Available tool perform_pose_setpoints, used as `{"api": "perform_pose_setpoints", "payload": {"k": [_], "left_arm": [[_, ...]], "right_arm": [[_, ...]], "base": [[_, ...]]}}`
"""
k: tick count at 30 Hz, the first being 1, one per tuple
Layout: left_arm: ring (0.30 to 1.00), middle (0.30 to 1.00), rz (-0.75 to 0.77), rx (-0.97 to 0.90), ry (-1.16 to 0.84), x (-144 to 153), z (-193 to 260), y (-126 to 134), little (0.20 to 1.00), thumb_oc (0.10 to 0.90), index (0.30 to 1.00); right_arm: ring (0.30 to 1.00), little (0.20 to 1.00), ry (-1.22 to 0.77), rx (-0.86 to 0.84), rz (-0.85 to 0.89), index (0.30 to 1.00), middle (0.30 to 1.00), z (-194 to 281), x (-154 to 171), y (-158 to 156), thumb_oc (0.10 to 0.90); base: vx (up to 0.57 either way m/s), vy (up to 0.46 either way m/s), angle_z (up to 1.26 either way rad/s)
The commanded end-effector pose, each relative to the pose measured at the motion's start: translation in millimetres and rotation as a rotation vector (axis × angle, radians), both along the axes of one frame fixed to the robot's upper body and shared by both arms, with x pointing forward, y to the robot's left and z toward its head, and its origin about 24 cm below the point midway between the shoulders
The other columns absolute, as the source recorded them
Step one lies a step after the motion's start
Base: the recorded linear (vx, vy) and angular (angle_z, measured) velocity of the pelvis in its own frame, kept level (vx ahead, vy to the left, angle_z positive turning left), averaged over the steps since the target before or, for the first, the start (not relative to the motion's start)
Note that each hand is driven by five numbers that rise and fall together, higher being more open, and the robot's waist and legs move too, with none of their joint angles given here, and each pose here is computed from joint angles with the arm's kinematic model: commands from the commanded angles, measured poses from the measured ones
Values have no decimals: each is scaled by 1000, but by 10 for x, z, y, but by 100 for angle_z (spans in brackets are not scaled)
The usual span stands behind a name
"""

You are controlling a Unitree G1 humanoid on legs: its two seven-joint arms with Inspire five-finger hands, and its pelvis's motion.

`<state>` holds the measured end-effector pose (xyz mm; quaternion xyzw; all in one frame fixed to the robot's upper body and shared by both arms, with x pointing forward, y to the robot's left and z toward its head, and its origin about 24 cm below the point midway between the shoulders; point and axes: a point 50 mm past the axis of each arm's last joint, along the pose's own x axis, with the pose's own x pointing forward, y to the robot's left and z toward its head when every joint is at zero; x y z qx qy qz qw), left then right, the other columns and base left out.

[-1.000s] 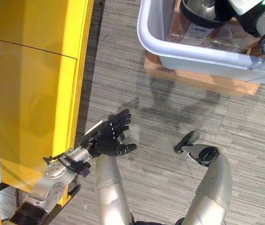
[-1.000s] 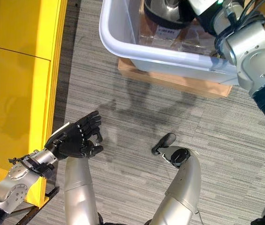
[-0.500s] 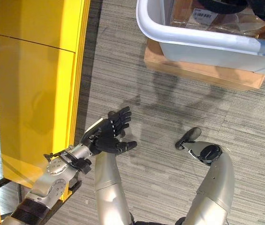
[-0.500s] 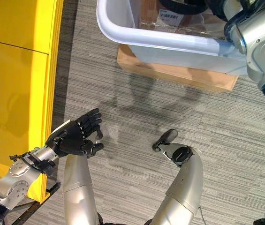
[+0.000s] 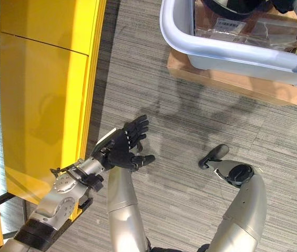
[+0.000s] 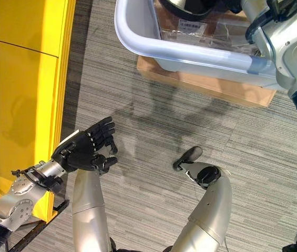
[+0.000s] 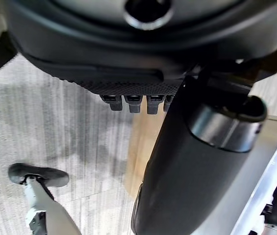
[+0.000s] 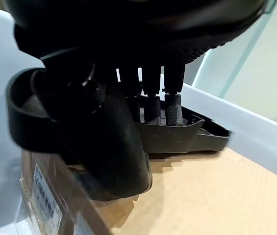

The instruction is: Move parts from the plastic box to the shelf.

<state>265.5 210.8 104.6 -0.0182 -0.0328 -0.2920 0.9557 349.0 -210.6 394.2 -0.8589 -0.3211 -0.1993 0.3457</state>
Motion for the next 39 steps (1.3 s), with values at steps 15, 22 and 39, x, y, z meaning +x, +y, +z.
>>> {"api": "perform_pose_setpoints", "payload": {"k": [15, 22, 39], "left_arm": [[1000, 1000, -53, -107, -106, -192, 158, -64, 1000, 900, 1000], [1000, 1000, -85, -109, -89, -334, 75, -64, 1000, 900, 1000], [1000, 1000, -99, -33, -193, -508, 111, -65, 1000, 900, 1000]], "right_arm": [[300, 300, -21, -13, 459, 300, 300, -336, -162, 463, 400], [300, 300, -79, -49, 535, 300, 300, -252, -377, 521, 400], [300, 300, 335, 510, 176, 300, 300, -305, -380, -342, 400]], "base": [[-32, 92, -7], [-3, 114, -12], [20, 116, -4]]}}
